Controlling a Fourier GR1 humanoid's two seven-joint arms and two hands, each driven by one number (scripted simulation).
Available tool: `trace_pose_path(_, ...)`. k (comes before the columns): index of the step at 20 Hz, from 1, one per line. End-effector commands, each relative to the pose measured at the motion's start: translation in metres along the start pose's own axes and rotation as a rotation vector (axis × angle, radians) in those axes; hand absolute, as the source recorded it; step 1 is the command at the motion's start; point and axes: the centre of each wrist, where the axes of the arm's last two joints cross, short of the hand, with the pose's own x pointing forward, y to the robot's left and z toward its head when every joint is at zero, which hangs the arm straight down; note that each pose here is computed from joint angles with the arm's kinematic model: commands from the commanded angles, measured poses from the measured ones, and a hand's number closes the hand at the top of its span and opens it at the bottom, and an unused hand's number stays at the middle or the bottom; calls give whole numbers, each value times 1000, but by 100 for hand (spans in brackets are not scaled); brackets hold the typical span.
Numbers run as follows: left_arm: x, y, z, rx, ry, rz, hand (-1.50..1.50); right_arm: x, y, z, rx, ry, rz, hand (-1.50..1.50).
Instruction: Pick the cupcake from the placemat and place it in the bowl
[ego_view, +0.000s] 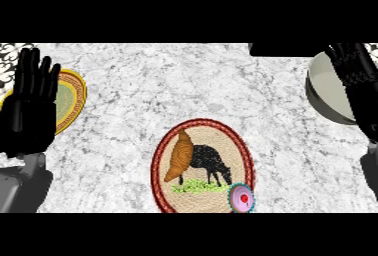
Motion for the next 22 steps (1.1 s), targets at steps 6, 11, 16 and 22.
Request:
trace_pose_path(6,-34,39,21,-170,377,-243,0,-60,66,82,-361,393,-158,150)
trace_pose_path(11,-40,38,25,-222,453,-205,0,-59,106,123,-411,264,182,-150)
trace_pose_path(16,-36,37,20,-278,478,-210,0,-29,177,158,-407,102,275,-150)
trace_pose_path(22,-40,40,23,-290,479,-225,0,-14,174,180,-396,312,557,-150)
